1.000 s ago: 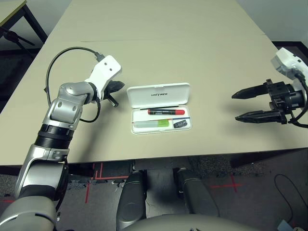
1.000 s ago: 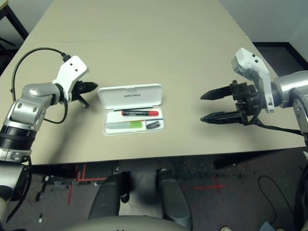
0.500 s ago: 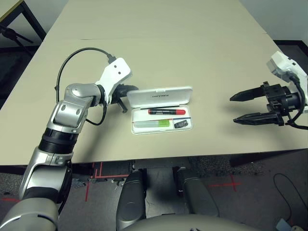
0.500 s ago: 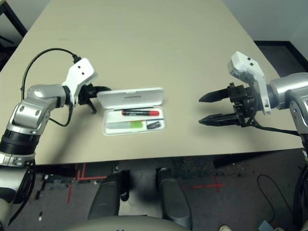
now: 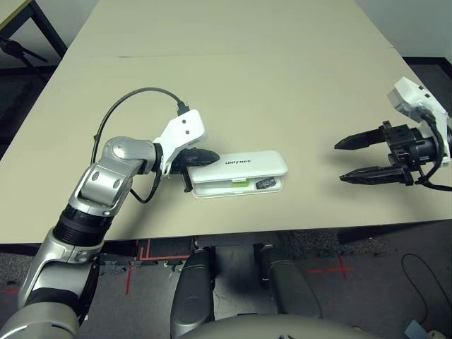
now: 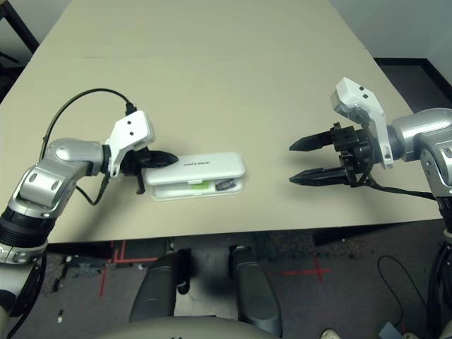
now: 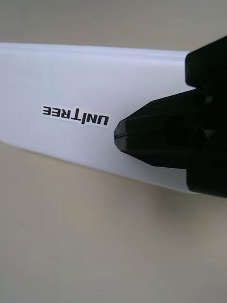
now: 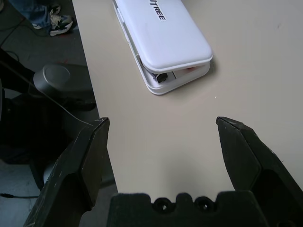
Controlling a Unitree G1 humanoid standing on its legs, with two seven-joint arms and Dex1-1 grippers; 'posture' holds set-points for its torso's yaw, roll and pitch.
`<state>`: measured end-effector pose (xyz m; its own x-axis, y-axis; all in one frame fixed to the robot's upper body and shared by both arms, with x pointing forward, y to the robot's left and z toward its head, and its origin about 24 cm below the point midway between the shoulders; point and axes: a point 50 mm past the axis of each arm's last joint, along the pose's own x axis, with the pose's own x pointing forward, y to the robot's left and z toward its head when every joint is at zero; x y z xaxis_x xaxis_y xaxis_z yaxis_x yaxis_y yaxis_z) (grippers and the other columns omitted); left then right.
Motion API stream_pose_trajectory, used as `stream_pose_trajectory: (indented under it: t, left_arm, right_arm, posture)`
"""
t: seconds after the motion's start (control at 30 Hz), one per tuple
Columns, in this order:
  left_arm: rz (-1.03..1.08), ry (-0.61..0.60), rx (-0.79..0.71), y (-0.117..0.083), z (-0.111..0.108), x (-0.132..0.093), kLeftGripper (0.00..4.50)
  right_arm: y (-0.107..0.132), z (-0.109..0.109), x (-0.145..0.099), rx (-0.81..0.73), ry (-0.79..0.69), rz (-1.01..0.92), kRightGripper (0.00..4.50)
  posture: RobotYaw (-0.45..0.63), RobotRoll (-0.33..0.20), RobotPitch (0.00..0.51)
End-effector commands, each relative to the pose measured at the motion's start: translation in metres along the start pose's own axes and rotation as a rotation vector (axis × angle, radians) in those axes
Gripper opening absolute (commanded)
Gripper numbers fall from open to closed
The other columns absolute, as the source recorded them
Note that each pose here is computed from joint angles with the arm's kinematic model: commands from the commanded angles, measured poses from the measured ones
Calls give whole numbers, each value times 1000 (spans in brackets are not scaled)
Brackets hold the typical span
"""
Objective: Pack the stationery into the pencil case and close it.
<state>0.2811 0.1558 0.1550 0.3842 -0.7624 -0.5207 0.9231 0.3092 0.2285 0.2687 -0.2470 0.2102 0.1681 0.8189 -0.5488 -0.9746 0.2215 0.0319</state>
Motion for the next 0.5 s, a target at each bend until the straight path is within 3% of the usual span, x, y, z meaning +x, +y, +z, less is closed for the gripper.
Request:
stream_pose_trajectory:
  t: [0.03,0.5]
  left_arm:
    - [-66,39,9,-12,-7,7,24]
    - [-90,143,29,-20,-28,12,24]
  right_arm:
    - [1,-2,3,-7,15,11,4500]
    - [0,-3,12,-19,20,28,4500]
  posture:
    - [-52,0,211]
    - [-52,0,210]
